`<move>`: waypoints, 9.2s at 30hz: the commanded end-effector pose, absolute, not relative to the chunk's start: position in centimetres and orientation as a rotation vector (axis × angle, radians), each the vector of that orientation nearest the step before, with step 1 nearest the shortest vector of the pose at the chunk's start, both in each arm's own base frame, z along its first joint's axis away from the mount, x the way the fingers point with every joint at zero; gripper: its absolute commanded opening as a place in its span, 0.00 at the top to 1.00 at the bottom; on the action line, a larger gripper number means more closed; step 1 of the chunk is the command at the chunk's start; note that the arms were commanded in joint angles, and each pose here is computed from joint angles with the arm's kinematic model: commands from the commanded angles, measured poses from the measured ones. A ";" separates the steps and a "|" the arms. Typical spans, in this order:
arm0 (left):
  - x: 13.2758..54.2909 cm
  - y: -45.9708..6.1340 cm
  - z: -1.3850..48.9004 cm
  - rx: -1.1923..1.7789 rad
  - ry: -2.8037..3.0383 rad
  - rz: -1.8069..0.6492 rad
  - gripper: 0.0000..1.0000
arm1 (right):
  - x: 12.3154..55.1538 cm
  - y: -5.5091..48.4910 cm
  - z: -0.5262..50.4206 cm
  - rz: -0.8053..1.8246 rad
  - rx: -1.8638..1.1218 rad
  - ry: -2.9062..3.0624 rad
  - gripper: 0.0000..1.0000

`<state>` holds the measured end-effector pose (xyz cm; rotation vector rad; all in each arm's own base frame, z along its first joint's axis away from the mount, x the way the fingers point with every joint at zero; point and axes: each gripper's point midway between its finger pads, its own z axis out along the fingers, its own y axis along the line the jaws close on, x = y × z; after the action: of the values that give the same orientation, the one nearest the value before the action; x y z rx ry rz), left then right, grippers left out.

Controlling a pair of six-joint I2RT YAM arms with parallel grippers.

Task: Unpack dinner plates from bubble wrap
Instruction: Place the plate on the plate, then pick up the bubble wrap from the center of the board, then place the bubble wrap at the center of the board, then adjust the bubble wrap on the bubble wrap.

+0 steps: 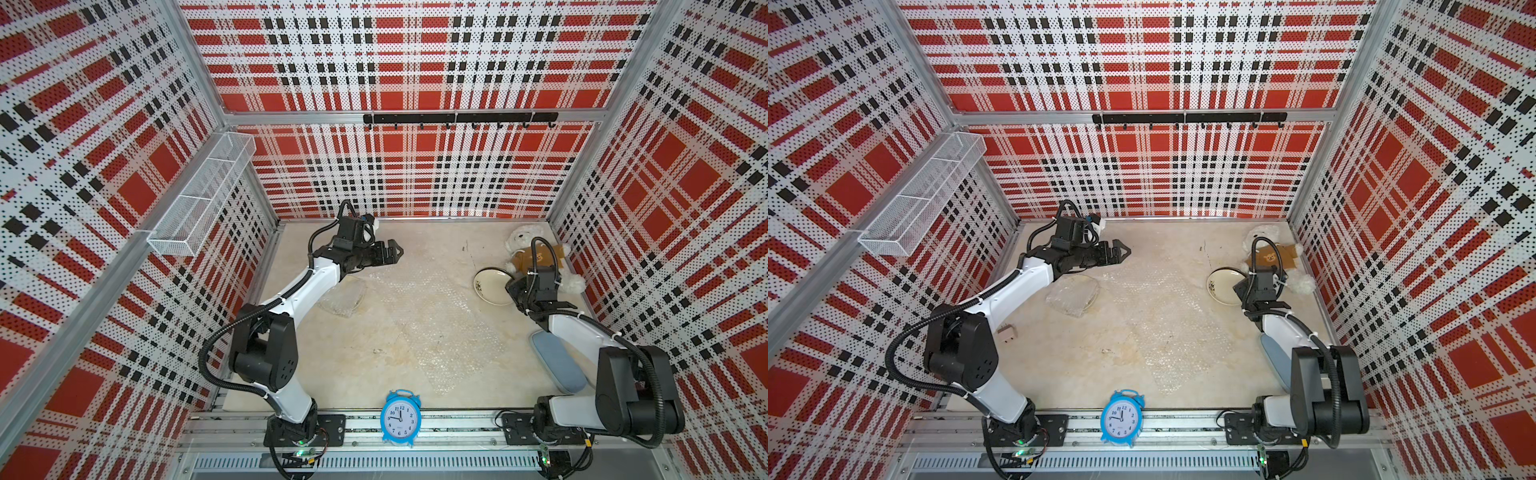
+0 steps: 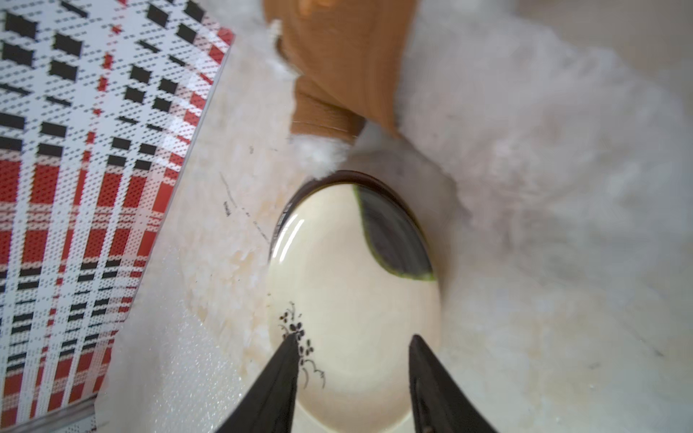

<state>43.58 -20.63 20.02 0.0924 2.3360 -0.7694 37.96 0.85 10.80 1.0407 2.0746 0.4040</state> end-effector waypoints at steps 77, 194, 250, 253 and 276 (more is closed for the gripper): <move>30.7 -28.7 8.1 -0.320 2.433 -1.094 1.00 | 37.1 21.2 5.4 0.784 0.134 2.486 0.00; 48.3 -4.9 17.6 -0.545 2.064 -0.636 1.00 | 42.7 45.2 7.2 1.580 0.197 2.245 0.24; 51.7 -8.7 17.3 -0.270 2.073 -0.764 1.00 | 49.9 36.0 12.6 1.302 0.175 2.162 0.98; 51.9 -10.1 16.8 -0.212 2.095 -0.771 0.95 | 50.4 35.2 11.9 1.238 0.138 2.199 0.98; 45.4 -3.2 14.2 -0.482 2.197 -0.493 0.06 | 50.6 29.7 5.9 0.867 -0.001 2.404 0.92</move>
<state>46.51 -4.19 15.39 -0.4251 2.1643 -0.5415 50.09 30.23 5.65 0.0578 2.4115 0.9394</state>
